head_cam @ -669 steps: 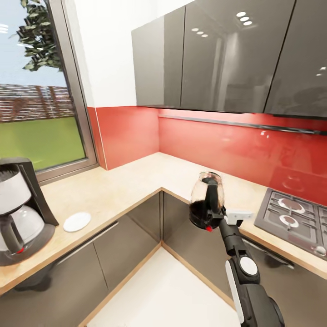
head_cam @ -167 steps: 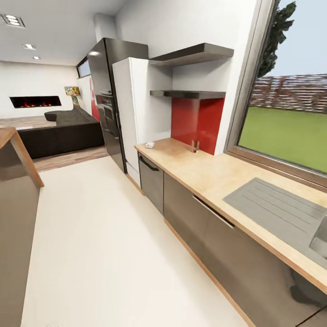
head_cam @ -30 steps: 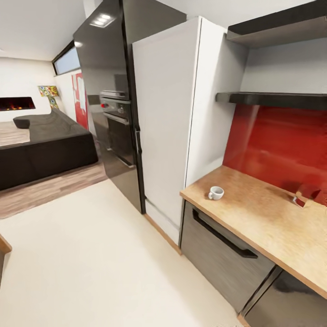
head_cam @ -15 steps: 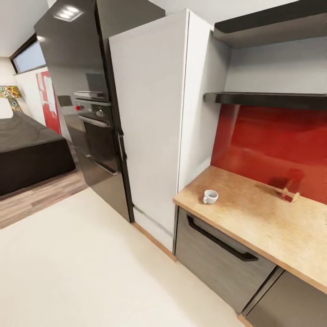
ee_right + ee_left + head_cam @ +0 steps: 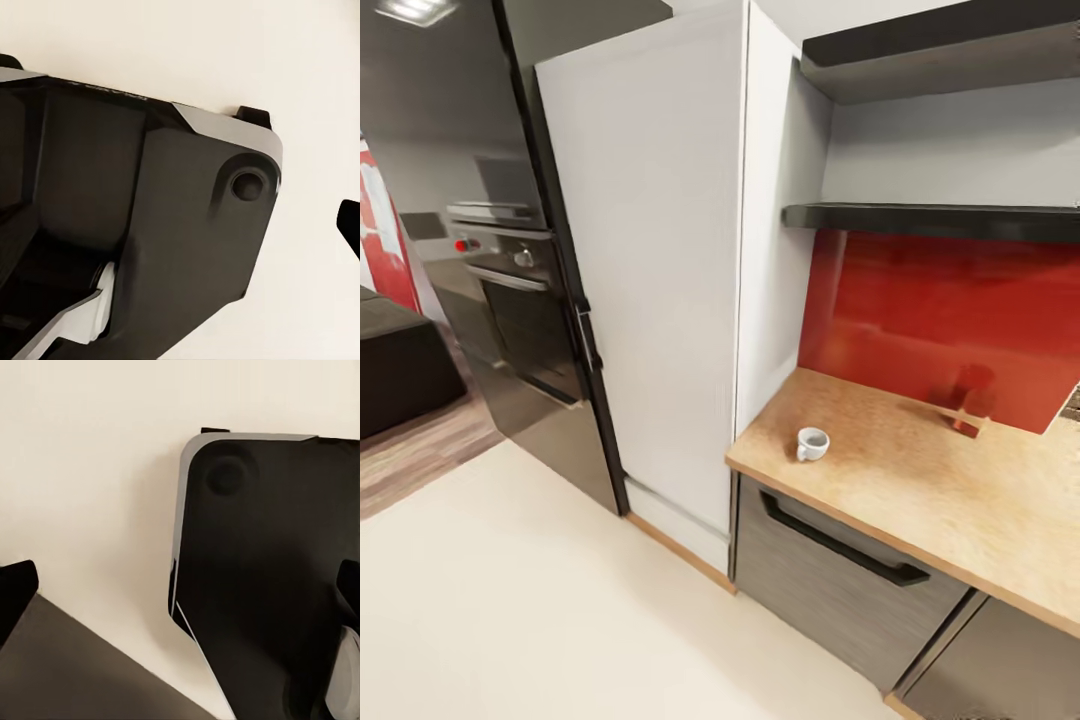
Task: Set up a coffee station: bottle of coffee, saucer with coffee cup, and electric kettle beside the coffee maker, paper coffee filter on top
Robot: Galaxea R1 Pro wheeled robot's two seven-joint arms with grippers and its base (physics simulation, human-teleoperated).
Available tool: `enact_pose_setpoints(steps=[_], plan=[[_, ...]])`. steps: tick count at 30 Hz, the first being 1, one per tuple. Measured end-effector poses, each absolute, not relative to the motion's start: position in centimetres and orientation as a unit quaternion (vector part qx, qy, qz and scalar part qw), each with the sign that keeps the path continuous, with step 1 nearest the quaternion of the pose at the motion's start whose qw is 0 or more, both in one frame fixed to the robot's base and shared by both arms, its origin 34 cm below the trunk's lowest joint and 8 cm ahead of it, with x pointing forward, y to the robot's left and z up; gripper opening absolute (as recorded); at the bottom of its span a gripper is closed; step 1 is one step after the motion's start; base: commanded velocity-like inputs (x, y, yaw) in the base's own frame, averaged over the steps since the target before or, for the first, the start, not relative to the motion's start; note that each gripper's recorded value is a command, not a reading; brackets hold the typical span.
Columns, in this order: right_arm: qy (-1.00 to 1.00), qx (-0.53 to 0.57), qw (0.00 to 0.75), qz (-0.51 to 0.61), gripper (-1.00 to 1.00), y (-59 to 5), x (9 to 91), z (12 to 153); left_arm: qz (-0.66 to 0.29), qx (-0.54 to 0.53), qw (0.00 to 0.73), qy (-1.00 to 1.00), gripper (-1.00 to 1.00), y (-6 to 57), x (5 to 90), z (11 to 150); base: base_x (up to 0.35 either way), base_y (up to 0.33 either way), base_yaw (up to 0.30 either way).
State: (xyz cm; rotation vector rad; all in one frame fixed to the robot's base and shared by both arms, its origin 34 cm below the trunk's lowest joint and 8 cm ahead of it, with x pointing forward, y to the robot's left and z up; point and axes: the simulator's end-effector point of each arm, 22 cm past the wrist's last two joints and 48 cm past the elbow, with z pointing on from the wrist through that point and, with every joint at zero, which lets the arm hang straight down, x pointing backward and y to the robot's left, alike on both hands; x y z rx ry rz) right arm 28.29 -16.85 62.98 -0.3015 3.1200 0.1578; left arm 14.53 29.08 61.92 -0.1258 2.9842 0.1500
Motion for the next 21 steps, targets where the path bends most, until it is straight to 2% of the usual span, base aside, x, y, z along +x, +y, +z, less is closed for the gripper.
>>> enact_pose_setpoints(steps=[9, 21], plan=[[0.994, -0.096, 0.001, 0.049, 1.00, -16.96, 28.30, 62.97, 0.050, -0.042, 0.075, 0.995, 1.00, 29.09, 14.52, 61.91, 0.164, 0.237, -0.300], [0.994, -0.096, 0.003, 0.049, 1.00, -16.98, 28.45, 63.02, 0.050, -0.042, 0.076, 0.995, 1.00, 29.09, 14.61, 61.92, 0.021, 0.020, -0.300]])
